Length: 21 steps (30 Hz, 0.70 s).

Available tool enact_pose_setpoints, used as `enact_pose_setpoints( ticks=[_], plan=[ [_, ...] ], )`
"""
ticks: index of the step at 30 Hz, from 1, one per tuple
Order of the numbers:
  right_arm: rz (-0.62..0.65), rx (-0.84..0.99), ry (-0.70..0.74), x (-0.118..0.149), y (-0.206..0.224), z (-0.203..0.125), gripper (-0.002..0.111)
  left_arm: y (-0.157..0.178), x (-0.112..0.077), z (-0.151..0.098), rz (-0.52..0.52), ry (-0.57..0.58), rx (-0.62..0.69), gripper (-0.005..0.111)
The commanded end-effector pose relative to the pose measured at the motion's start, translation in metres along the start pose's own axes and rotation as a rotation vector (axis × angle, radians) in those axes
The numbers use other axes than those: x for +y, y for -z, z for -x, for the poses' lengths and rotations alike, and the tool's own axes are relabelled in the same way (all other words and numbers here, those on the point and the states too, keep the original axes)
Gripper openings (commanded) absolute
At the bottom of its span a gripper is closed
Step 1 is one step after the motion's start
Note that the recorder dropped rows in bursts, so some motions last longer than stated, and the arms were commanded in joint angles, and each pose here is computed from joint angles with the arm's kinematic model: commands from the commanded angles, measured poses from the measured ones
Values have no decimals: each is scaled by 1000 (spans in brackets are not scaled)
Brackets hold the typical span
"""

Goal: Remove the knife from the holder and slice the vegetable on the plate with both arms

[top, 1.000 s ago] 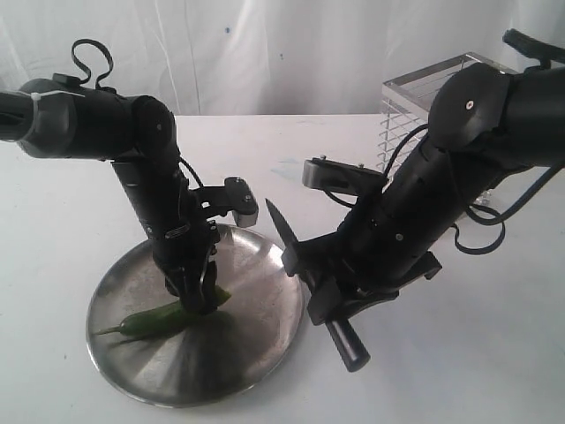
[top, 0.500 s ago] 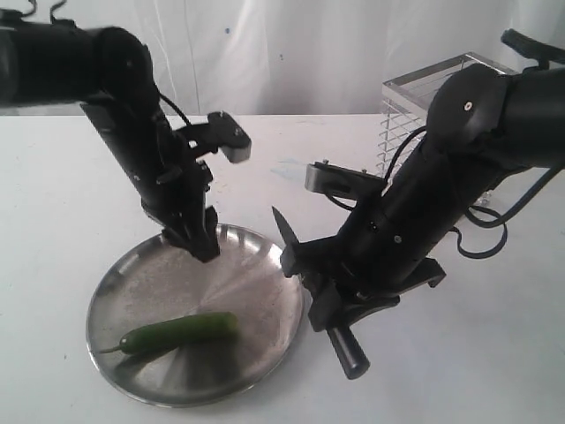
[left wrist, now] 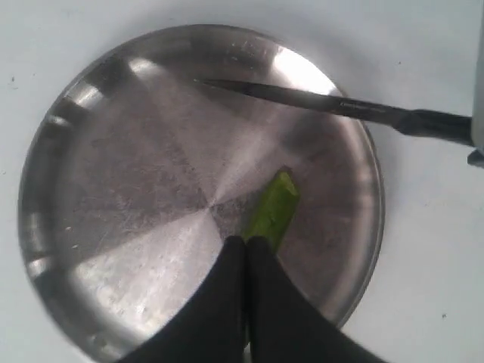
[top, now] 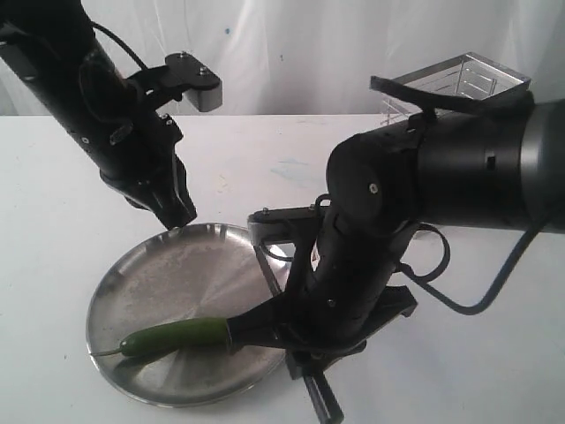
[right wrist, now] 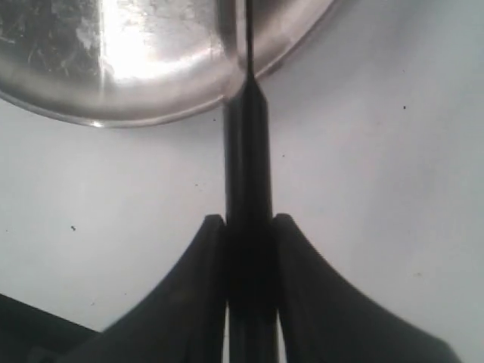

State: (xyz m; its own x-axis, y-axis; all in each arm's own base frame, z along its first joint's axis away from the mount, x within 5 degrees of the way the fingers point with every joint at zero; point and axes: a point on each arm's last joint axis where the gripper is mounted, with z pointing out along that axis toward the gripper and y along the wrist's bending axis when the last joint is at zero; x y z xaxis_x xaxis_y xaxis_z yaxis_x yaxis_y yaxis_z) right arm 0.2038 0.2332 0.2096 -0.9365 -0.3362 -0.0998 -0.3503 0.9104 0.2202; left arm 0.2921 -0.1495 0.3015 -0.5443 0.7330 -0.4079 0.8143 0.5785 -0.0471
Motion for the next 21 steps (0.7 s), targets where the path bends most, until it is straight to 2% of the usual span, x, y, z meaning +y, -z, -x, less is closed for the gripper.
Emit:
enact_pose_setpoints(
  ticks=[1,5,10,14,16,21],
  plan=[
    [28,1,-25,12,-3,-5,0,-19,-1,-9,-65,8,-149,0],
    [64,-57,-44,19,-6,-1,0,-36,11,-24,-63,78,-287,0],
    [87,17,-64,22,-22,-3,0,-45,26,-29,1,191,-489,0],
    [85,68,-73,22,-32,-4,0,-50,18,-24,-87,77,-625,0],
    [104,72,-83,24,-31,-4,0,-52,14,-21,-138,63,-699,0],
    [115,71,-59,34,-33,-9,0,-59,17,-21,-138,58,-710,0]
  ],
)
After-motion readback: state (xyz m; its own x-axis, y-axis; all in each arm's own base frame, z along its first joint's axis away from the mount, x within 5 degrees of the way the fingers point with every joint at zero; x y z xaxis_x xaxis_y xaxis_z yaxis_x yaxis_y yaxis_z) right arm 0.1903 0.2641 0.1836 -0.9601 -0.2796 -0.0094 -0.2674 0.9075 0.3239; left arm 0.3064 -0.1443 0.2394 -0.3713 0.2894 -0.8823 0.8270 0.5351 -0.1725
